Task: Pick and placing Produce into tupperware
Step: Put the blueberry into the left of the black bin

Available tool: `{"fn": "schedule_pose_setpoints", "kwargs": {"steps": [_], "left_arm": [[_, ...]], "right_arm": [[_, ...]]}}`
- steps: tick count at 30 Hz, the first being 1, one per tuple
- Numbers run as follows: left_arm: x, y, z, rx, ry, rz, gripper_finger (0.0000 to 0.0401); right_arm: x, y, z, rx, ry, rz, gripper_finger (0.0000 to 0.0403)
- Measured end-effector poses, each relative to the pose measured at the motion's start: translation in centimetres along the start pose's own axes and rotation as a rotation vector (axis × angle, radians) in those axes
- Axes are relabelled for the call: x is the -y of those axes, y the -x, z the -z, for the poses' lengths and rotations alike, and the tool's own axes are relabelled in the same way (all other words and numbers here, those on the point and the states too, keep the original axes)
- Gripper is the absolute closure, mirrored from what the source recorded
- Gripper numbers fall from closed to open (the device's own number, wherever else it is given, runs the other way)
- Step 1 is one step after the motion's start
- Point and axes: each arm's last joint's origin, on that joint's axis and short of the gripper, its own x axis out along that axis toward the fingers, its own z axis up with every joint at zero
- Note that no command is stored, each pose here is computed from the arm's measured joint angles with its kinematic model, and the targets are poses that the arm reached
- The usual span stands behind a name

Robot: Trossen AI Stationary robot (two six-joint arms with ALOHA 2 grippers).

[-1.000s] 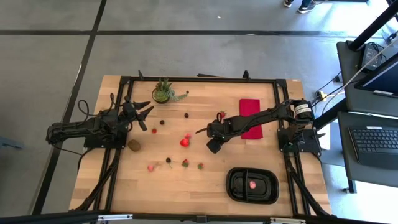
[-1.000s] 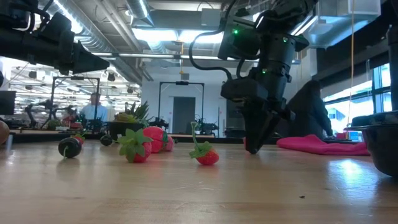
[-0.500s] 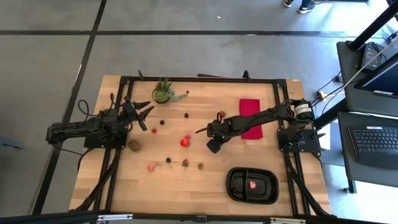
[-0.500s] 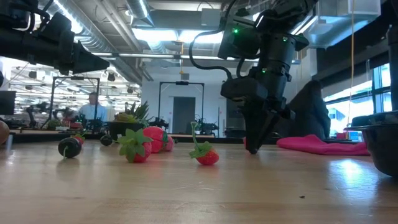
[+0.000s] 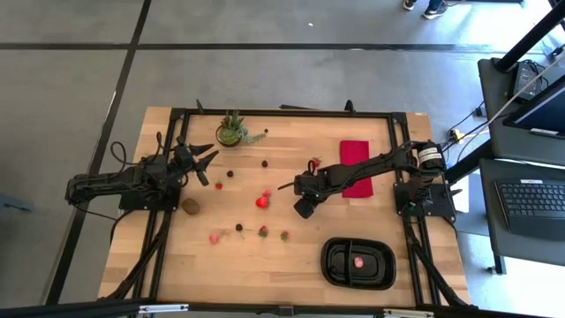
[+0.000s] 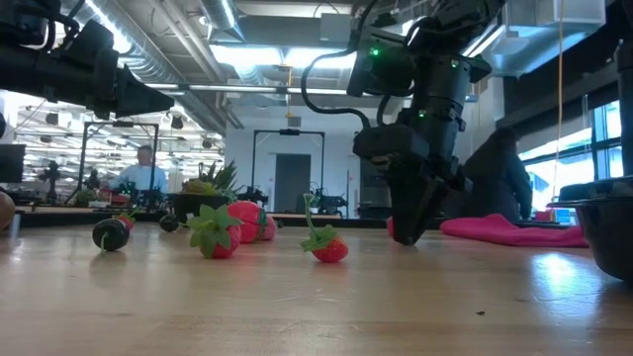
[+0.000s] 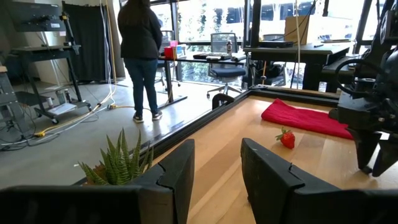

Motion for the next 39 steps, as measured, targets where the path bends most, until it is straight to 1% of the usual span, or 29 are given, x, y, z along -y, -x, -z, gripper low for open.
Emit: {"fn": "schedule_pose_setpoints", "kwargs": {"steps": [5, 8, 13, 24, 33, 39], "left_arm": [[0.0, 0.0, 0.0, 0.000, 0.000, 0.000, 0.0277], [0.0, 0.0, 0.0, 0.000, 0.000, 0.000, 0.0277], [0.0, 0.0, 0.0, 0.000, 0.000, 0.000, 0.0277], [0.0, 0.0, 0.0, 0.000, 0.000, 0.000, 0.0277], [0.0, 0.0, 0.0, 0.000, 0.000, 0.000, 0.0277], [0.0, 0.0, 0.0, 0.000, 0.000, 0.000, 0.0277]], "right_arm": [[0.0, -0.5, 0.0, 0.001, 0.004, 0.022, 0.0282], [0.1, -1.6, 0.1, -0.024, 0.008, 0.051, 0.0286], [0.2, -2.0, 0.2, -0.034, 0.010, 0.069, 0.0297], [-0.2, -1.5, -0.3, -0.039, 0.036, 0.087, 0.0336], [-0.1, -1.5, -0.2, -0.044, 0.039, 0.109, 0.0333], [-1.4, -0.1, -0.8, -0.088, 0.109, 0.132, 0.0339]]}}
